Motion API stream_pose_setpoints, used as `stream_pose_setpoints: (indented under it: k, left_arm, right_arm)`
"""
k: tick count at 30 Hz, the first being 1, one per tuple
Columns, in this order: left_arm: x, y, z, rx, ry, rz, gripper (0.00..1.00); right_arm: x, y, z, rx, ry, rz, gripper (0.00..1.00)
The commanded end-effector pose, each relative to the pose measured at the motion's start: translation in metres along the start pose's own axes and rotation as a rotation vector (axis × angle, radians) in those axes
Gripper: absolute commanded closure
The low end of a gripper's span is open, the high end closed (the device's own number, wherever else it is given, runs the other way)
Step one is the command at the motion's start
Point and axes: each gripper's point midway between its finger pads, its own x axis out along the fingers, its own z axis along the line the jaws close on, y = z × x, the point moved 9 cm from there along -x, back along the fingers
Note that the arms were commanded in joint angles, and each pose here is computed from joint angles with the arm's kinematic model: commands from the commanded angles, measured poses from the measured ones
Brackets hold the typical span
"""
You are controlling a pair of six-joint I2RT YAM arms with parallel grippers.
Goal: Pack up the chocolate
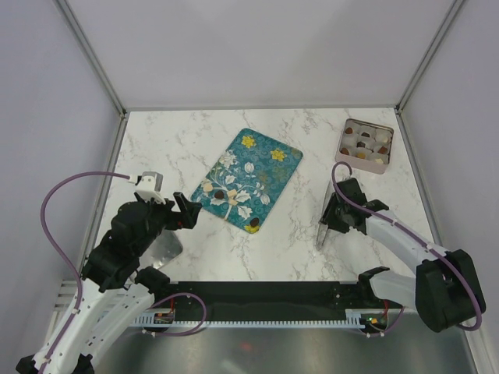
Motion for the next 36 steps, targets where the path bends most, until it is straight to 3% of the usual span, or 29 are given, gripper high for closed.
stream_pose_setpoints:
  k: [1,6,11,20,26,30,36]
  left_arm:
    - [0.002,-0.006,-0.002,0.025,0.013,-0.031,0.02]
    - [0.003,-0.005,-0.001,0.025,0.010,-0.026,0.02]
    - [0.003,-0.004,-0.001,0.026,0.008,-0.020,0.02]
    - [0.005,-0.003,0.001,0.015,-0.015,-0.016,0.02]
    - [0.016,-0.004,-0.003,-0.026,-0.038,0.027,0.03]
    - [0.033,-0.011,-0.001,-0.128,-0.193,0.051,0.02]
    - [0.053,-0.032,-0.002,-0.206,-0.360,0.055,0.10]
  right_arm:
    - [0.005,-0.002,0.005,0.001,-0.037,-0.015,0.54]
    - [0.008,-0.004,0.004,-0.016,-0.009,-0.020,0.48]
    - [-0.003,-0.014,0.007,-0.027,0.025,-0.048,0.23]
    - [-0.054,-0.051,0.017,-0.080,0.113,-0.183,0.02]
    - [-0.092,-0.083,0.041,-0.127,0.048,-0.280,0.02]
    - [-0.109,-0.108,0.053,-0.199,0.057,-0.369,0.02]
    - [-0.127,-0.127,0.068,-0.247,0.016,-0.433,0.02]
